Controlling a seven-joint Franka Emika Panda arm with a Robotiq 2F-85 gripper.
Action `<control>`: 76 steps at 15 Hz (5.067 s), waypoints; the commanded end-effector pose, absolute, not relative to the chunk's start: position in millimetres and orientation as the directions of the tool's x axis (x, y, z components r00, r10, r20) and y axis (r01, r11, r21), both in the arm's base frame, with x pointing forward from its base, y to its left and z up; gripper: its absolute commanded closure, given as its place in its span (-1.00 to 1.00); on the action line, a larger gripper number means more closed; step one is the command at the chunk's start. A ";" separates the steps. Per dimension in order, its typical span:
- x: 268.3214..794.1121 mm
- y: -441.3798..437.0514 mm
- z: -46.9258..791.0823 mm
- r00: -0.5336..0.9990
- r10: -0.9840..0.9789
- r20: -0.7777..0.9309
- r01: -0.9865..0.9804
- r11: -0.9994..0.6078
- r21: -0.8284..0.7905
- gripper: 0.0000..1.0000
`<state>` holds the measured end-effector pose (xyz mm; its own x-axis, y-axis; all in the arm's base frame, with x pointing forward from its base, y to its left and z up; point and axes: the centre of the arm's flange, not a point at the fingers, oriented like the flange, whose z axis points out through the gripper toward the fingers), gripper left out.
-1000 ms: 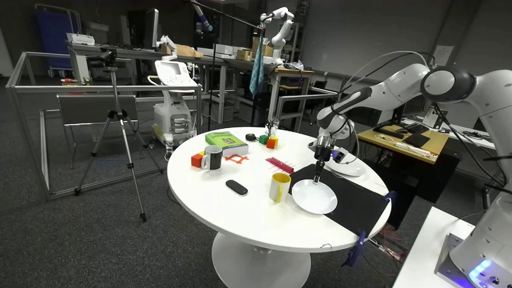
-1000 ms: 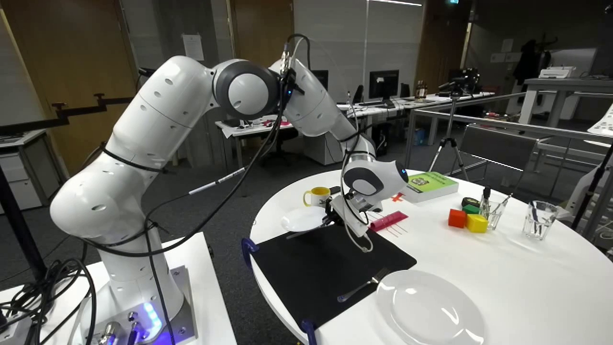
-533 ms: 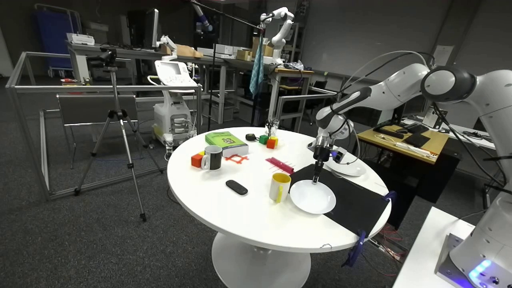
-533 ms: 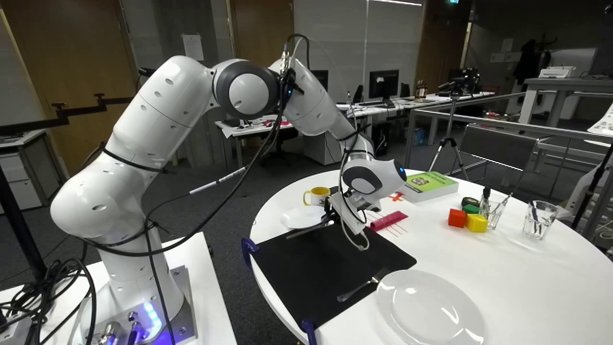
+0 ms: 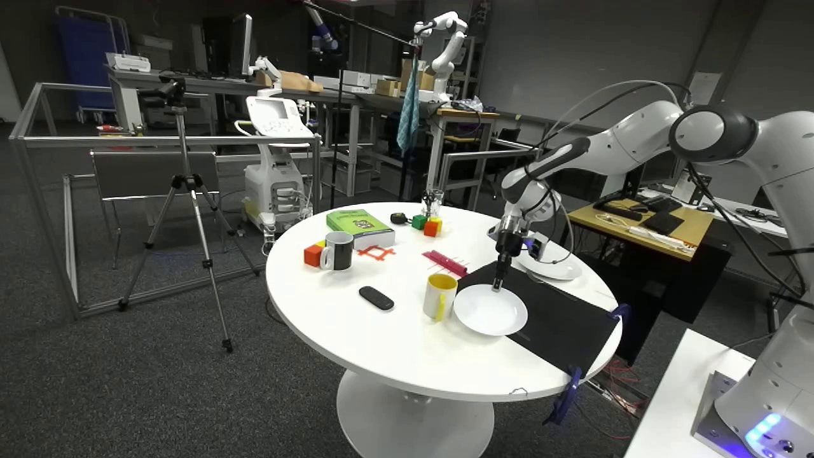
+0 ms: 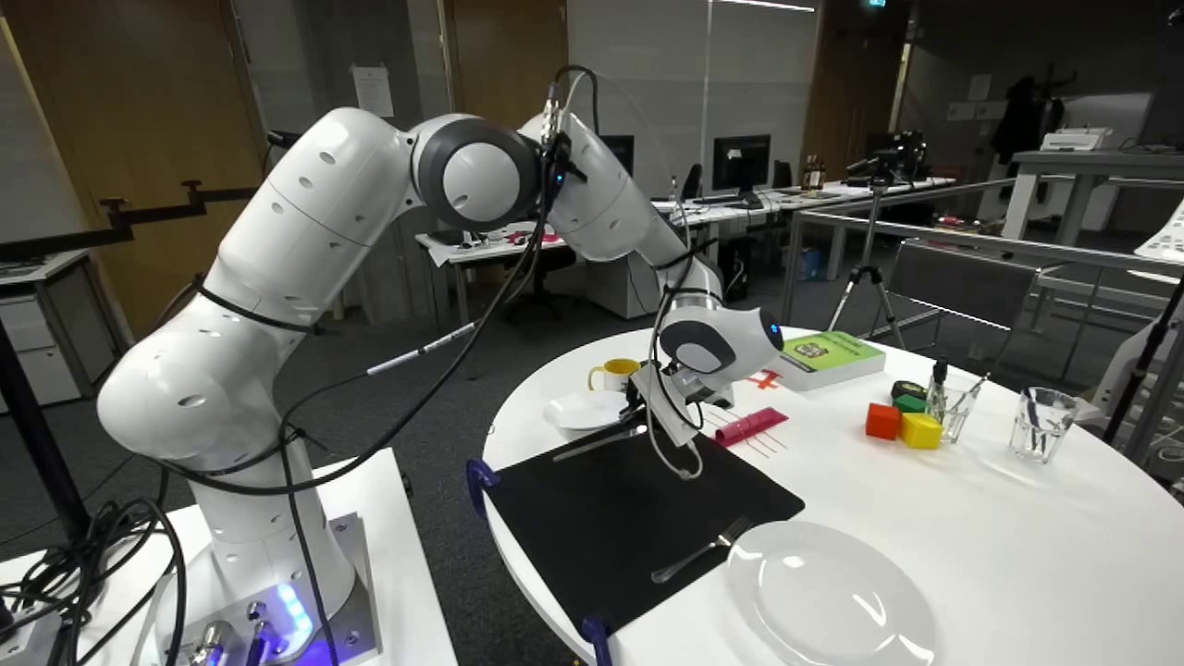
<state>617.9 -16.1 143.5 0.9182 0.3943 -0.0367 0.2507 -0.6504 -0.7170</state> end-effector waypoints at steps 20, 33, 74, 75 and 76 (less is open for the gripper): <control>652.2 -18.6 158.1 0.997 -0.046 -0.057 -0.073 -0.678 -0.731 0.98; 617.8 -2.4 146.3 0.986 0.128 -0.108 0.021 -0.736 -0.676 0.98; 639.1 50.0 125.5 0.918 0.394 -0.030 0.235 -0.605 -0.760 0.98; 639.7 52.2 124.5 0.917 0.397 -0.032 0.235 -0.604 -0.761 0.98; 640.5 54.2 123.6 0.916 0.399 -0.032 0.235 -0.602 -0.763 0.98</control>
<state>632.2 47.1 117.0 0.9252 0.3776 -0.0383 0.2288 -0.6355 -0.7374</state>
